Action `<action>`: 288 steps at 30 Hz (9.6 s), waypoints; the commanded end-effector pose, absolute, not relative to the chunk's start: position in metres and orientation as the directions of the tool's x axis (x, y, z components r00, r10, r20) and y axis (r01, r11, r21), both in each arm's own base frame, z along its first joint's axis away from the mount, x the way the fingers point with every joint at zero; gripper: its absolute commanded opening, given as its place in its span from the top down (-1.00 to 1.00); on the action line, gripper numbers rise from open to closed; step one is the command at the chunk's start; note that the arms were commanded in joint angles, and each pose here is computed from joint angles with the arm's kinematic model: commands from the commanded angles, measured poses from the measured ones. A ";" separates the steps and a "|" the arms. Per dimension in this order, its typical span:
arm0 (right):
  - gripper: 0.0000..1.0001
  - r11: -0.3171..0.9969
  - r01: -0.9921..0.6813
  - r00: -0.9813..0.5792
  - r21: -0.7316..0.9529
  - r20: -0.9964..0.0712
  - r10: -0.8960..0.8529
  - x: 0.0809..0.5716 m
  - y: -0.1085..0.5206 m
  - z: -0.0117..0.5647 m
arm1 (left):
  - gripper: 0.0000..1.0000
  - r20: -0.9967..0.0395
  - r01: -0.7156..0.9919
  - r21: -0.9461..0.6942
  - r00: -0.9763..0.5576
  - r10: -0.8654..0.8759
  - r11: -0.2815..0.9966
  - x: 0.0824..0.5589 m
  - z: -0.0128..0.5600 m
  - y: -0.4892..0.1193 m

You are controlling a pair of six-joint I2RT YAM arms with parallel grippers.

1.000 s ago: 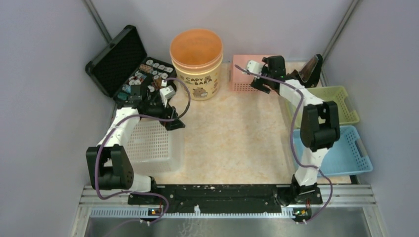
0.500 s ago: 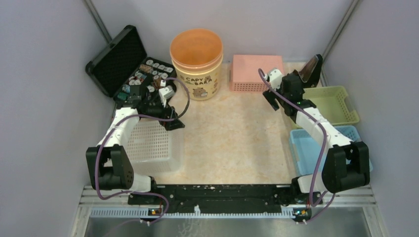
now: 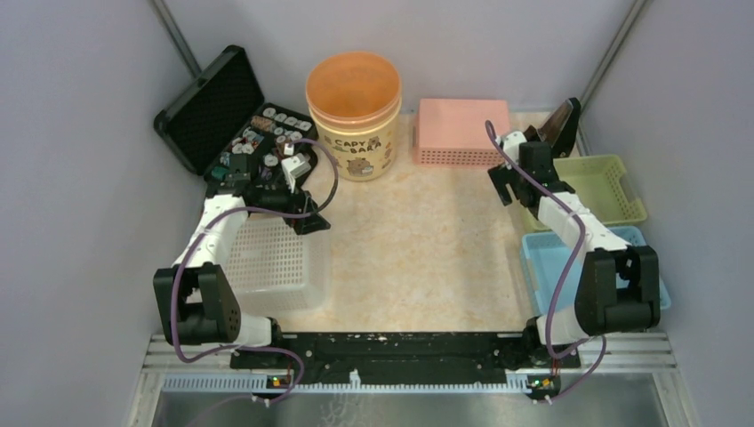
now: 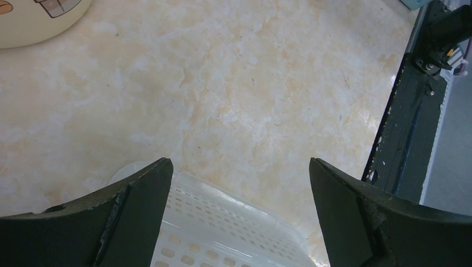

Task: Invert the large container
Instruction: Move the container to the center of the board, then turn the container upside down at the center of the board.

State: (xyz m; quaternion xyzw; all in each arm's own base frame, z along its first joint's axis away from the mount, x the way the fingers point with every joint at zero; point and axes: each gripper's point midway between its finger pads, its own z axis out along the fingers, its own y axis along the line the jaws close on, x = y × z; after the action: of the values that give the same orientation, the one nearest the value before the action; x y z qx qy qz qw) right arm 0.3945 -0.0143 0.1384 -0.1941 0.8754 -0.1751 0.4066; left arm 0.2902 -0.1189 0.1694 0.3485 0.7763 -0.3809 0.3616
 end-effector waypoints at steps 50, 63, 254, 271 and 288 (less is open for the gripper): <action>1.00 0.961 -0.148 -0.552 -0.233 -0.787 -0.275 0.379 0.001 0.210 | -0.98 -0.858 0.845 -0.345 -0.460 0.229 0.408 0.284 0.183 -0.122; 1.00 0.958 -0.284 -0.387 0.037 -0.919 -0.079 0.352 0.057 0.300 | -0.98 -0.860 0.847 -0.344 -0.458 0.227 0.406 0.283 0.184 -0.122; 0.15 0.400 -0.842 -0.514 0.361 -0.762 -0.394 0.231 0.189 0.277 | 1.00 -0.963 0.942 -0.096 -0.006 0.270 -0.321 0.229 0.293 -0.335; 0.24 0.418 -0.908 -0.245 -0.013 -0.793 -0.557 0.243 0.160 0.276 | 1.00 -0.955 0.939 -0.163 -0.073 0.286 -0.304 0.238 0.285 -0.341; 0.84 0.283 -0.933 -0.011 -0.220 -0.772 -0.636 0.236 0.189 0.289 | 1.00 -0.953 0.930 -0.202 -0.115 0.279 -0.306 0.243 0.285 -0.341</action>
State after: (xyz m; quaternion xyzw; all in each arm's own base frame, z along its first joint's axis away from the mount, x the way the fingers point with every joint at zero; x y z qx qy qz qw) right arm 0.2230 0.1834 0.2762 -0.5526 0.7155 0.2188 0.3673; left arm 0.2484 -0.3416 0.3049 0.6140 0.4698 -0.5324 0.3446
